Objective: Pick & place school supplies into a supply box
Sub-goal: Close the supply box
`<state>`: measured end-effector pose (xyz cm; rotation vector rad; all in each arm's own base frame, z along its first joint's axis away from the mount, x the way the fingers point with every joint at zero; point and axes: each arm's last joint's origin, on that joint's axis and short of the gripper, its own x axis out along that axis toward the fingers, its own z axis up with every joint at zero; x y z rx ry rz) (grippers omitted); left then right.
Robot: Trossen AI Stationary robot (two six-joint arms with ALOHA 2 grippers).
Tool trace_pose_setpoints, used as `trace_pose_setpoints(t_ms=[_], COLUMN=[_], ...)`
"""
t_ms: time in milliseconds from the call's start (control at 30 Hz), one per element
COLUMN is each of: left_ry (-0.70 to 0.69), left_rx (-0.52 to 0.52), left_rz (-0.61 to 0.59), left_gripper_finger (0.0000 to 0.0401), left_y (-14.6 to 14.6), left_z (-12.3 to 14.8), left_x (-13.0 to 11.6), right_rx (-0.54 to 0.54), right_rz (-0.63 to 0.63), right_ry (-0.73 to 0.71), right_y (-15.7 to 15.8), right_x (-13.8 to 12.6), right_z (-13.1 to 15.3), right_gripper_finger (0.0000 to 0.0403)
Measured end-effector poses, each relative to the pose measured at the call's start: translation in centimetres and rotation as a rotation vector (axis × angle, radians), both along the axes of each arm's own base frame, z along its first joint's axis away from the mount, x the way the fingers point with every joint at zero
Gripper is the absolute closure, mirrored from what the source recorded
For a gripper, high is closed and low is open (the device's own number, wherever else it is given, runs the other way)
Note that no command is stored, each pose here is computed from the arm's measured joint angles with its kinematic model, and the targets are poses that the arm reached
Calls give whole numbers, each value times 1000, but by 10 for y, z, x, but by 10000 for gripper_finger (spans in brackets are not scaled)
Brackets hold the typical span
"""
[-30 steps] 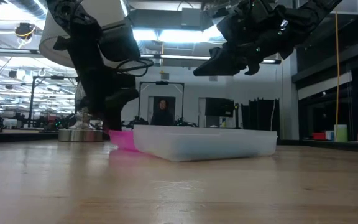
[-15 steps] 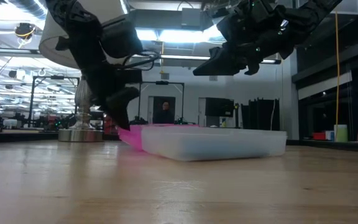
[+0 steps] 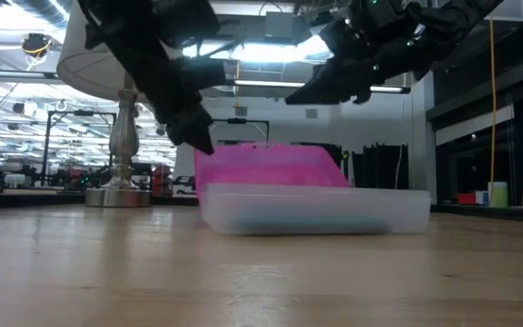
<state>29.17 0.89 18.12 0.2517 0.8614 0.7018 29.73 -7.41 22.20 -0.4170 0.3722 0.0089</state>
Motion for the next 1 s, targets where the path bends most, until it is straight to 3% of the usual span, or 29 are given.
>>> trace_pose_setpoints(t_ms=[300, 500, 900, 1000], left_ry=[25, 46, 52, 61], left_rx=[179, 274, 382, 399], left_rz=[-48, -89, -173, -194], left_gripper_finger=[398, 398, 398, 398], left_y=[-18, -32, -52, -54], left_z=[18, 29, 38, 40], left_x=[8, 11, 16, 17], right_rx=[58, 202, 269, 338], right_rz=[-142, -129, -171, -161], right_ry=[-49, 63, 161, 203], right_y=[-24, -37, -45, -45], right_x=[-38, -58, -68, -67], right_z=[36, 30, 20, 13], right_gripper_finger=[395, 396, 397, 399])
